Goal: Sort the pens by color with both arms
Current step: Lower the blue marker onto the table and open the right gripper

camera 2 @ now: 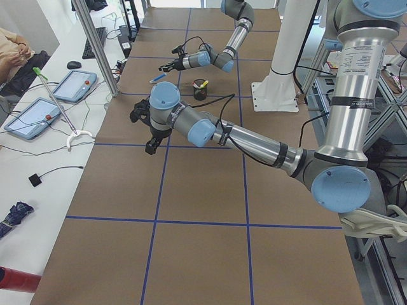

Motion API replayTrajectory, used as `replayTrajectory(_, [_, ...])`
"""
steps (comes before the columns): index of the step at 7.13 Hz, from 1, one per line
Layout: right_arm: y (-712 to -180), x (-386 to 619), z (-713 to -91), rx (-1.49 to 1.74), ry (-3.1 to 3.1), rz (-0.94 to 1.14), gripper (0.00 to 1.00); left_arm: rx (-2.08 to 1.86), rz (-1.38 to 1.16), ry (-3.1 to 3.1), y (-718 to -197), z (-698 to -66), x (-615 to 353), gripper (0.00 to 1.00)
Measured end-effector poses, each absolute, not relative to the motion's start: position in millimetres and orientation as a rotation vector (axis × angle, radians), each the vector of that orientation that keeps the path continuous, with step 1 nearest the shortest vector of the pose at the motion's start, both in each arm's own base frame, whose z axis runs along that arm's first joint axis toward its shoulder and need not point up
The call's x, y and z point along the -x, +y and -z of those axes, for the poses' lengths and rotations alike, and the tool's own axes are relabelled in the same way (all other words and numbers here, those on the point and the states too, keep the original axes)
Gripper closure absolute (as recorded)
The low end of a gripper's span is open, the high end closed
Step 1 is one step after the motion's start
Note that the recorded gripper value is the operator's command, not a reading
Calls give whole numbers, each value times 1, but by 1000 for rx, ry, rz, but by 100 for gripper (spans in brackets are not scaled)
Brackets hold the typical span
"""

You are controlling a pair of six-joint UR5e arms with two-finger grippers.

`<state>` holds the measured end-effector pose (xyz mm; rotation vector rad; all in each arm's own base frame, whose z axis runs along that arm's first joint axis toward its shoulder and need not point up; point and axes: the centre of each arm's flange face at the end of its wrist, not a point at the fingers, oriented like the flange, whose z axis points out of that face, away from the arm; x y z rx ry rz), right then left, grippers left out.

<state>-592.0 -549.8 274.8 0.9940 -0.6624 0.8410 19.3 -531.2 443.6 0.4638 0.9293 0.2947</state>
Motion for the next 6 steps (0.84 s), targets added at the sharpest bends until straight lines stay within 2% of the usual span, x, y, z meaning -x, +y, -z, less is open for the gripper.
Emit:
replayTrajectory(3, [-565, 563, -242, -893, -766, -831, 1, -462, -268, 939, -536, -432, -21, 0])
replayTrajectory(6, [-622, 490, -231, -623, -867, -686, 1, -425, -142, 952, -557, -381, -60, 0])
